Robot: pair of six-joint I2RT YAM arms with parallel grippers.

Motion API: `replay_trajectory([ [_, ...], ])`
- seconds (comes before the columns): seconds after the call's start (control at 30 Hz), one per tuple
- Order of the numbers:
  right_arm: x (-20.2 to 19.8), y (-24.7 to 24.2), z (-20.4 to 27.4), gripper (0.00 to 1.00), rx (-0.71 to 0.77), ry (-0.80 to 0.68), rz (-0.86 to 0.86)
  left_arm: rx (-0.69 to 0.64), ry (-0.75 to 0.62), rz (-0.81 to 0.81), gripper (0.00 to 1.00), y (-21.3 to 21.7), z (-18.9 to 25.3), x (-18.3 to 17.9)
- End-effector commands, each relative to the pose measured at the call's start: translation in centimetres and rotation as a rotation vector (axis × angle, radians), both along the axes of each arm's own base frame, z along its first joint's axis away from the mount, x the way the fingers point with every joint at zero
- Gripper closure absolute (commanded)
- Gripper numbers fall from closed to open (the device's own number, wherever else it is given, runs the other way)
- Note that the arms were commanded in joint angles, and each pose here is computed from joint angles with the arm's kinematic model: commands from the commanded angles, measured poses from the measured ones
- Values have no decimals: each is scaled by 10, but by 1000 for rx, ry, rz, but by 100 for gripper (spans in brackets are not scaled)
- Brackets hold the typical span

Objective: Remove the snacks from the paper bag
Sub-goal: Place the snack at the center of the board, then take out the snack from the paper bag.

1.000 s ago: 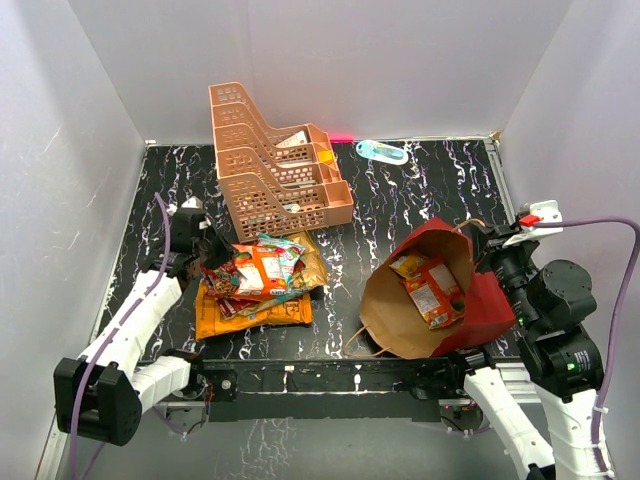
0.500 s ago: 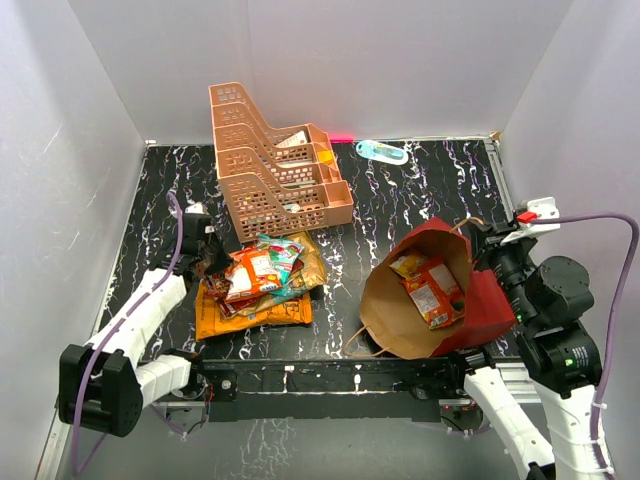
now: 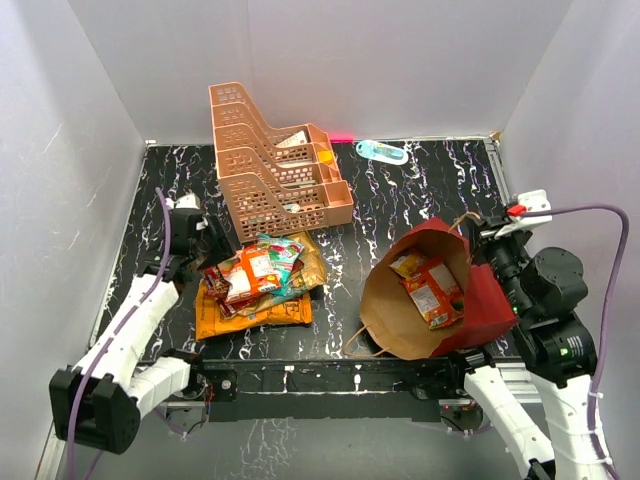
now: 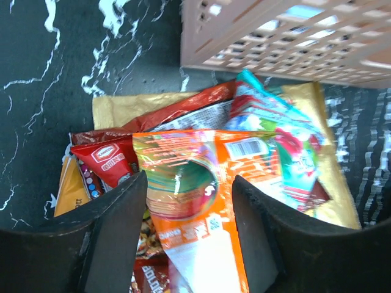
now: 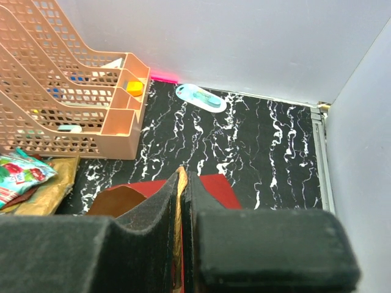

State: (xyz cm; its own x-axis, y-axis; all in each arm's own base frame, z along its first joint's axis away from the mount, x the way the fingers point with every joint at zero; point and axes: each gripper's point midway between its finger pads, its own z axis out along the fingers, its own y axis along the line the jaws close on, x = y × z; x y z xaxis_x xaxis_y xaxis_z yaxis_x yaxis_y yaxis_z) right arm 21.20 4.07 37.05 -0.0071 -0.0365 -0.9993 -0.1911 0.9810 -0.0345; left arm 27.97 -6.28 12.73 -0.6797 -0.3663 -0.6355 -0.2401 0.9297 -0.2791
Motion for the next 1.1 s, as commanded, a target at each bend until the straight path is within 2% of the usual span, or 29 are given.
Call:
replay_trajectory([
  [0.0, 17, -8, 27, 92, -93, -77, -40, -77, -159, -52, 42, -11, 61, 2],
  [0.13, 28, -10, 32, 92, -144, -73, -56, -274, -242, -223, 33, -60, 94, -11],
  [0.2, 27, -7, 34, 93, -135, -84, -38, -343, -314, -323, 32, -92, 114, -25],
  [0.3, 22, -2, 33, 92, -103, -101, -12, -397, -446, -489, 27, -144, 139, -54],
  [0.4, 17, 4, 31, 92, -69, -103, 19, -392, -476, -657, 24, -194, 138, -80],
  [0.47, 14, 5, 29, 92, -58, -95, 27, -343, -517, -767, 23, -232, 132, -98],
  [0.5, 13, 6, 28, 92, -55, -93, 31, -305, -552, -879, 23, -259, 128, -121],
  [0.67, 6, 11, 34, 92, -38, -90, 64, 45, -789, -1338, 22, -346, 101, -171],
  [0.83, 1, 15, 42, 92, -31, -97, 91, 316, -938, -1608, 24, -396, 76, -166],
  [0.97, -2, 15, 46, 92, -27, -100, 95, 398, -944, -1768, 28, -421, 40, -155],
  [1.07, -3, 19, 49, 92, -14, -109, 114, 459, -1014, -1841, 29, -433, 16, -144],
])
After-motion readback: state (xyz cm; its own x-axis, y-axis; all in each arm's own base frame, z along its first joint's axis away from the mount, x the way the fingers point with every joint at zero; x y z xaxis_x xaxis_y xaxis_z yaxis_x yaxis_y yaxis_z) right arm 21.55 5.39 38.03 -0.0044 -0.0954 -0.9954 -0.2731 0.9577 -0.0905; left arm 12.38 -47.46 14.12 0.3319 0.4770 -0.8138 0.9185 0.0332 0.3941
